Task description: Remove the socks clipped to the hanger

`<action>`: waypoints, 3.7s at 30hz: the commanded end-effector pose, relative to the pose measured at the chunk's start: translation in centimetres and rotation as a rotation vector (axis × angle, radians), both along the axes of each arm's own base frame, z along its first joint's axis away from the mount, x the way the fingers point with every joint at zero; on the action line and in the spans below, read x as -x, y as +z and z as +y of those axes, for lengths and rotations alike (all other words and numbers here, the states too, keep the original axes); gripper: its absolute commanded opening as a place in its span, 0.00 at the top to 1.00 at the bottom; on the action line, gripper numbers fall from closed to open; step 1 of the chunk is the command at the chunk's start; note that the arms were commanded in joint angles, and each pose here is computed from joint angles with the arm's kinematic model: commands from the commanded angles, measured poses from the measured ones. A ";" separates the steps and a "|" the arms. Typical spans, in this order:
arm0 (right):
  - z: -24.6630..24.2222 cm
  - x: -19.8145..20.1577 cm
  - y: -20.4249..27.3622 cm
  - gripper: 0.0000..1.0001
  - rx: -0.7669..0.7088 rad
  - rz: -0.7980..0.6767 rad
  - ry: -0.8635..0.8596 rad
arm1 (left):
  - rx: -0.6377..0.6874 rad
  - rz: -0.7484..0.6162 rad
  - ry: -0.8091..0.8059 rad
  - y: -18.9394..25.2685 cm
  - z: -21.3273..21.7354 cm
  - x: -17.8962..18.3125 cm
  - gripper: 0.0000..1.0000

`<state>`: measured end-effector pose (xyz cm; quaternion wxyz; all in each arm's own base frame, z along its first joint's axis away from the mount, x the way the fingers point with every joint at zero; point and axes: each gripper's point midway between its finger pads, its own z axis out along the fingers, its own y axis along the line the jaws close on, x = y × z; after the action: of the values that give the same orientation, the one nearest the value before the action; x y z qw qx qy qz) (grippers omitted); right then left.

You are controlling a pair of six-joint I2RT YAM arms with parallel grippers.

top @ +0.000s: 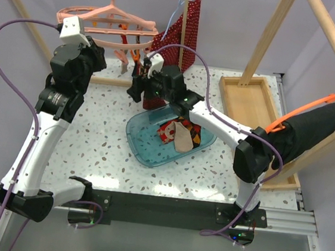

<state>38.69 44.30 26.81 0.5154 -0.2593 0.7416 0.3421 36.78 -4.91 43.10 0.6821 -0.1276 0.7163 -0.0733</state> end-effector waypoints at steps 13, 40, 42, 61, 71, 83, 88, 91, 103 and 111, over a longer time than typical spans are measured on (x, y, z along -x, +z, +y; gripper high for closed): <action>-0.2 -1.3 0.6 0.29 0.011 -0.050 -0.131 | 0.034 -0.072 -0.045 2.8 -0.5 1.0 0.87; -1.0 6.1 3.9 1.00 0.036 0.003 -0.038 | 0.078 0.037 -0.299 -3.5 -4.4 4.7 0.44; -1.2 6.2 3.8 1.00 0.043 0.007 -0.035 | 0.102 0.002 -0.359 -2.7 -5.2 6.0 0.44; -2.2 8.0 4.9 0.99 -0.038 0.001 -0.004 | 0.350 -0.030 -0.424 -1.4 -10.3 3.7 0.42; -3.3 9.0 4.6 0.81 -0.046 0.034 -0.015 | 0.271 -0.005 -0.312 -3.6 -11.7 0.9 0.33; -4.4 9.6 3.4 0.62 -0.023 0.014 -0.013 | 0.271 -0.044 -0.135 -3.4 -10.7 -1.4 0.34; -3.2 8.6 2.5 0.31 -0.034 -0.034 0.000 | 0.263 -0.052 -0.165 -2.5 -10.5 -0.2 0.35; -1.9 7.5 1.6 0.20 -0.045 -0.088 0.008 | 0.257 -0.073 -0.169 -1.7 -9.9 0.6 0.35; 1.6 0.7 -0.5 0.29 -0.058 -0.120 -0.184 | 0.277 -0.104 -0.206 -0.3 -9.7 2.3 0.34; 1.0 -1.6 -1.8 0.46 -0.074 -0.171 -0.305 | 0.292 -0.144 -0.189 1.1 -8.4 3.8 0.34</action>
<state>38.41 45.09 20.15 0.5617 -0.2006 0.7620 0.2522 34.53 -14.30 41.02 0.6705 -0.1443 0.6893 -0.2334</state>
